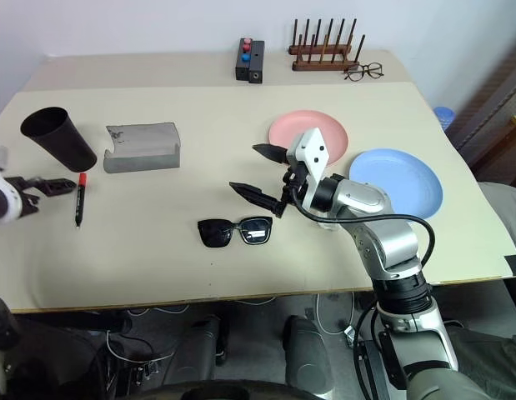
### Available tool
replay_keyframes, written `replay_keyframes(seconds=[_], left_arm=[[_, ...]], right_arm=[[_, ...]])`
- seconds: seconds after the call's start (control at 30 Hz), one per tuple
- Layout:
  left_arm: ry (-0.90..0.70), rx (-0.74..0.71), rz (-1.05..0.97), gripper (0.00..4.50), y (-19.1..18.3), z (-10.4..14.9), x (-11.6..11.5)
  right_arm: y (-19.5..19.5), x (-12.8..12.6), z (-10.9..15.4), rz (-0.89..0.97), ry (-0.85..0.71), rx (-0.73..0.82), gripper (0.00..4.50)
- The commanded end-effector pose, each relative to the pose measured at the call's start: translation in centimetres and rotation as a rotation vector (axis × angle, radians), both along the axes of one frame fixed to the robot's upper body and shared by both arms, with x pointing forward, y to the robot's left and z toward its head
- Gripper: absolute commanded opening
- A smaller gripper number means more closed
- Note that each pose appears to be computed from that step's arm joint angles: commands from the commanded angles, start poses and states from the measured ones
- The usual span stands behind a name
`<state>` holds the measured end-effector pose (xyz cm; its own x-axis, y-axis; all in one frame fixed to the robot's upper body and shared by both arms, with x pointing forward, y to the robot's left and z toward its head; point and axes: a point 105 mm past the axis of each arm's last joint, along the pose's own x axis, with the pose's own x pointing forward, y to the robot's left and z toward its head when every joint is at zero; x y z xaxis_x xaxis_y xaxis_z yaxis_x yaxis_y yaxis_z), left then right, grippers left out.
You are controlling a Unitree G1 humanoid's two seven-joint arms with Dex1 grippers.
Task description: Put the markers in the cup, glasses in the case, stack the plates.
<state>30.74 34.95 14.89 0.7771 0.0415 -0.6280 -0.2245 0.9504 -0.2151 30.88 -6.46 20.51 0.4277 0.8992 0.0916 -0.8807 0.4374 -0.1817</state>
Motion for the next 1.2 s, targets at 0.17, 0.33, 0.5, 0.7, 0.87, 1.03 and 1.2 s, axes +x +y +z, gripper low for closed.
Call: replay_keyframes(seconds=[0.17, 0.33, 0.5, 0.7, 0.87, 1.03, 1.2], left_arm=[[0.040, -0.012, -0.025, 4.46, -2.2, -2.9, 0.5], [0.071, -0.010, -0.010, 2.67, -2.1, -3.7, 0.6], [0.121, -0.030, -0.064, 0.21, -2.5, -3.8, -0.1], [0.228, 0.025, -0.171, 0.21, -1.5, -3.0, -3.7], [0.338, 0.110, -0.252, 0.21, 0.2, -1.4, -7.8], [0.352, 0.158, -0.313, 0.21, 0.5, -1.4, -8.8], [0.339, 0.158, -0.279, 0.21, 1.1, -2.0, -8.9]], right_arm=[[0.2, -0.4, 1.1, 0.003, -0.058, 0.016, 4.50], [0.0, -0.4, 1.1, -0.008, -0.062, 0.014, 4.50], [-0.1, -0.4, 1.0, -0.020, -0.066, 0.010, 4.50], [-0.2, -0.5, 1.0, -0.021, -0.069, 0.005, 4.50], [-0.5, -1.3, 0.5, 0.036, -0.031, -0.014, 4.50], [-1.0, -2.6, 0.4, 0.140, -0.004, -0.053, 4.50], [-0.9, -2.9, 0.3, 0.159, -0.001, -0.065, 4.50]])
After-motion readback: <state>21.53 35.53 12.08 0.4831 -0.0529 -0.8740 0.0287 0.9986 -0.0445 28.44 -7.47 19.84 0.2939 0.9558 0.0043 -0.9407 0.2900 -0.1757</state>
